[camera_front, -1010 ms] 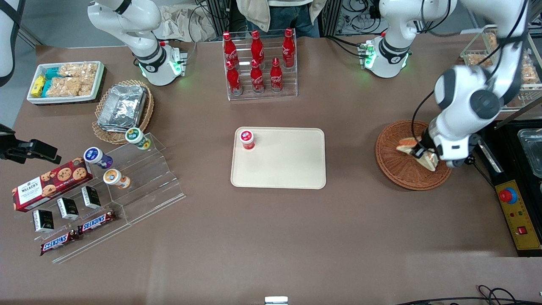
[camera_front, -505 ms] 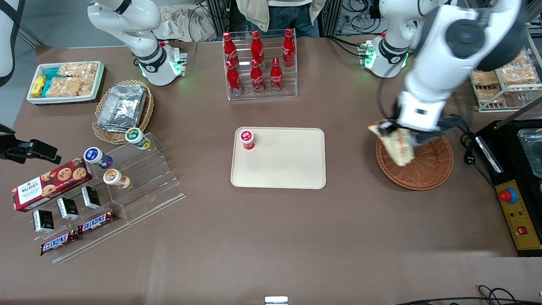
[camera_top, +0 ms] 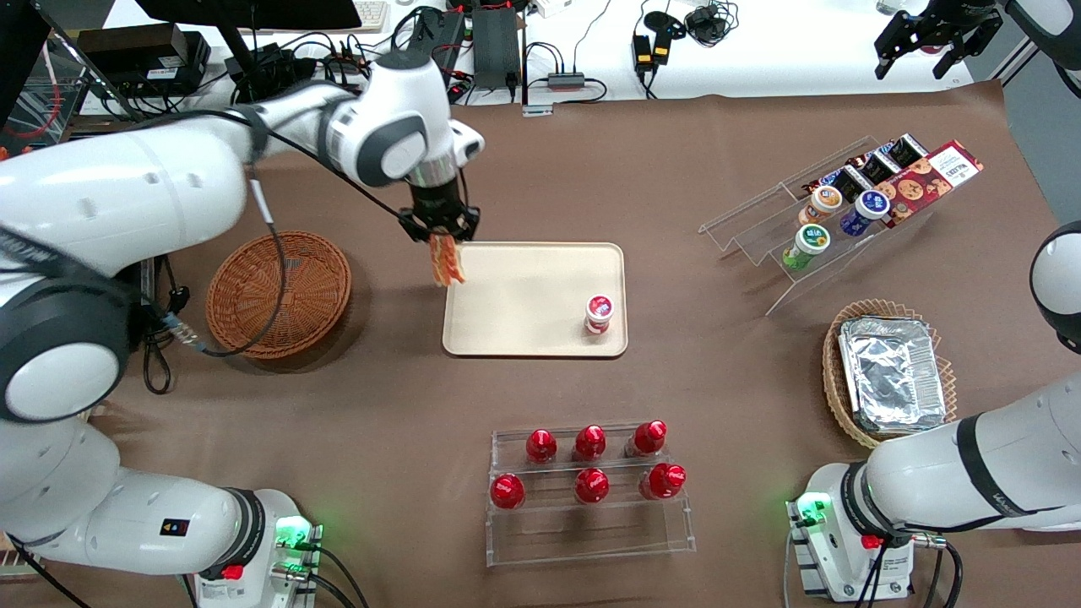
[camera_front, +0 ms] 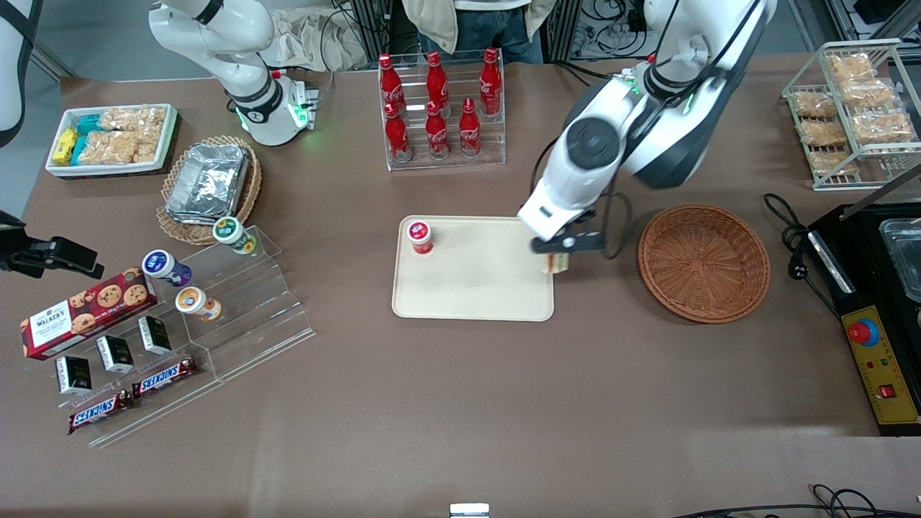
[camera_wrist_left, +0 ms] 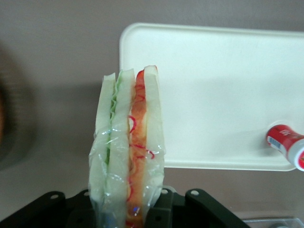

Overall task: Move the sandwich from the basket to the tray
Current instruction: 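Lift the sandwich and carry it with the left gripper over the white tray, then lower the sandwich onto the tray and open the left gripper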

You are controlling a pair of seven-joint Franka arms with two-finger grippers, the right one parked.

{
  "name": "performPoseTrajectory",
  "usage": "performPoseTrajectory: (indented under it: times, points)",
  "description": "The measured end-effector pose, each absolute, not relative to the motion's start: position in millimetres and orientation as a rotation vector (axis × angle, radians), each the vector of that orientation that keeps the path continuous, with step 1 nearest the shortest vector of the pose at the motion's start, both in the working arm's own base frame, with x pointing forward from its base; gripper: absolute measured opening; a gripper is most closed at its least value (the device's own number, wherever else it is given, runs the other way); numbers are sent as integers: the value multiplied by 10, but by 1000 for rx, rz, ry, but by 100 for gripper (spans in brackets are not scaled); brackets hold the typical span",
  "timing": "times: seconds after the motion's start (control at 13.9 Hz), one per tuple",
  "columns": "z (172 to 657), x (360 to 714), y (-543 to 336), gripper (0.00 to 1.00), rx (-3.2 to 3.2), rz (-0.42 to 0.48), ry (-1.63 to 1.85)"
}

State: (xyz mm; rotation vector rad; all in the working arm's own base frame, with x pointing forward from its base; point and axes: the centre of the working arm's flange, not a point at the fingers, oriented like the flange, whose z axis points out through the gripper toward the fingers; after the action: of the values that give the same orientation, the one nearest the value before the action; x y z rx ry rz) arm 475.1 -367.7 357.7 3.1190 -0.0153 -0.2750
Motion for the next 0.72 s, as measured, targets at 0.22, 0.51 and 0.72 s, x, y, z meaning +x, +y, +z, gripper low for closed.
performPoseTrajectory:
  times: [0.22,0.51,0.72]
  points:
    - [2824,4632,-3892,25,3122,-205,-52]
    - [2328,4324,-3916,25,3132,-153,-77]
    - [2267,4259,-3899,25,3160,-137,-126]
